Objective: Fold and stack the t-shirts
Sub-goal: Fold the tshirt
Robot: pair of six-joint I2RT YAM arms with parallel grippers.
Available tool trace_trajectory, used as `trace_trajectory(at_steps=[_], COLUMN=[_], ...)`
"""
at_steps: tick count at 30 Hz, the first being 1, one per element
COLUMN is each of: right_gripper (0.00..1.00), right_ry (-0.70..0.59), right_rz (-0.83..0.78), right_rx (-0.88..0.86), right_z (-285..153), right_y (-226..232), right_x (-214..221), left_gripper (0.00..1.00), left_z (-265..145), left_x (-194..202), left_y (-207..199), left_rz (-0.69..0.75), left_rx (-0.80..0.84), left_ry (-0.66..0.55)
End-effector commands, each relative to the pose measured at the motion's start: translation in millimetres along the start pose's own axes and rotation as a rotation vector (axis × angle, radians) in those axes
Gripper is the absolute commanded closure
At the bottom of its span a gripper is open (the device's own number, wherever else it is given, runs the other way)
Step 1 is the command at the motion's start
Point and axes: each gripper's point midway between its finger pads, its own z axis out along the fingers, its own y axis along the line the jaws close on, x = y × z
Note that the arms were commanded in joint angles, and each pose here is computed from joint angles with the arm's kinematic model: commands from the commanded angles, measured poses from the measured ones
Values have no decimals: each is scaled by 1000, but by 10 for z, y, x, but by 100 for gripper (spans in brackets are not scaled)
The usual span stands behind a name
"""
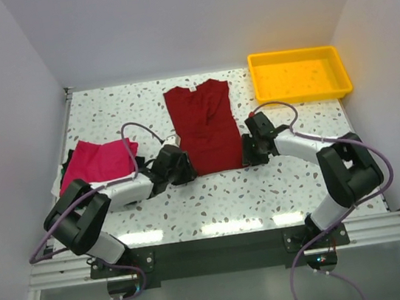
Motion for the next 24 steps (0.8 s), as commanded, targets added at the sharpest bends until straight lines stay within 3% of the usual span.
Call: trace_trajectory(at_steps=[1, 3, 4, 5, 6, 12, 19, 24], right_gripper=[59, 64, 77, 86, 100, 100, 100, 100], right_ry=[-25, -17, -15, -10, 0, 3, 92, 88], right_rz=[7, 2, -3, -3, -6, -31, -42, -50], right_rx=[-7, -10, -12, -20, -27, -52, -134, -278], right_z=[94, 137, 144, 142, 130, -262, -777, -1021], right_y=[2, 8, 9, 20, 29, -64, -273, -58], right_x=[-52, -46, -40, -34, -14, 221, 978, 1026], left_gripper=[61, 74, 92, 100, 100, 100, 100, 100], left_z=[112, 161, 177, 196, 197, -122, -747, -1008], left_x=[-10, 9, 10, 42, 56, 257, 1020, 1015], left_y=[64, 121, 126, 153, 152, 24, -187, -440], left_rz=[19, 26, 29, 29, 31, 80, 150, 152], left_rx=[-46, -77, -83, -93, -90, -34, -3, 40], left_ry=[-1, 8, 11, 22, 29, 17, 145, 134])
